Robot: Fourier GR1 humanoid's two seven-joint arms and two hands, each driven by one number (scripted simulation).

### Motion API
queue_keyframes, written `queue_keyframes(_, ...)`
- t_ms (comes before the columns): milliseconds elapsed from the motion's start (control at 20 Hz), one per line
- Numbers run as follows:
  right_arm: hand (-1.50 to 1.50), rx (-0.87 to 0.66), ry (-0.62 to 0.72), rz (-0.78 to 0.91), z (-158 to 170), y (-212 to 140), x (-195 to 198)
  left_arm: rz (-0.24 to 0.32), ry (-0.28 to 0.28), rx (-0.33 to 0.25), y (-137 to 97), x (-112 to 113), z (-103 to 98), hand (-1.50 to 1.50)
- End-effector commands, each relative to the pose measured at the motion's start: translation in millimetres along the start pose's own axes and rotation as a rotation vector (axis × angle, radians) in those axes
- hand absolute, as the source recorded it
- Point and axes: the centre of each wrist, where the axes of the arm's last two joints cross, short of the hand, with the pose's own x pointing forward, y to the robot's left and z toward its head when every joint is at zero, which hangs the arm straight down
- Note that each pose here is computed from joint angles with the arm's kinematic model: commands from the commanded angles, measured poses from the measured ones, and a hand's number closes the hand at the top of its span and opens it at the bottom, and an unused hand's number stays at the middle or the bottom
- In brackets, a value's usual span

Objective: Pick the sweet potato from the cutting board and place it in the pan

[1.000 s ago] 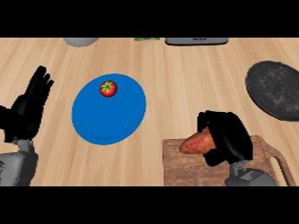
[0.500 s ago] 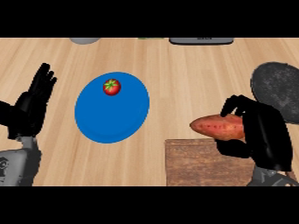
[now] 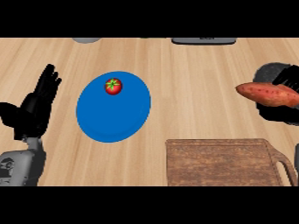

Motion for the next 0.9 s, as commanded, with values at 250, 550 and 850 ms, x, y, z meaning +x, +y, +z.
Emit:
queue_keyframes(250, 1.50, -0.117, 0.067, 0.183, -62, -25, -103, 0.006, -0.009, -0.018, -7, 18, -10, 0.00)
queue_keyframes(550, 1.50, -0.145, 0.117, 0.231, -81, -24, -151, 0.020, -0.012, -0.049, -13, 8, -4, 0.00)
queue_keyframes(850, 1.50, -0.154, 0.140, 0.208, -81, -24, -176, 0.017, -0.042, -0.064, -25, 19, -13, 0.00)
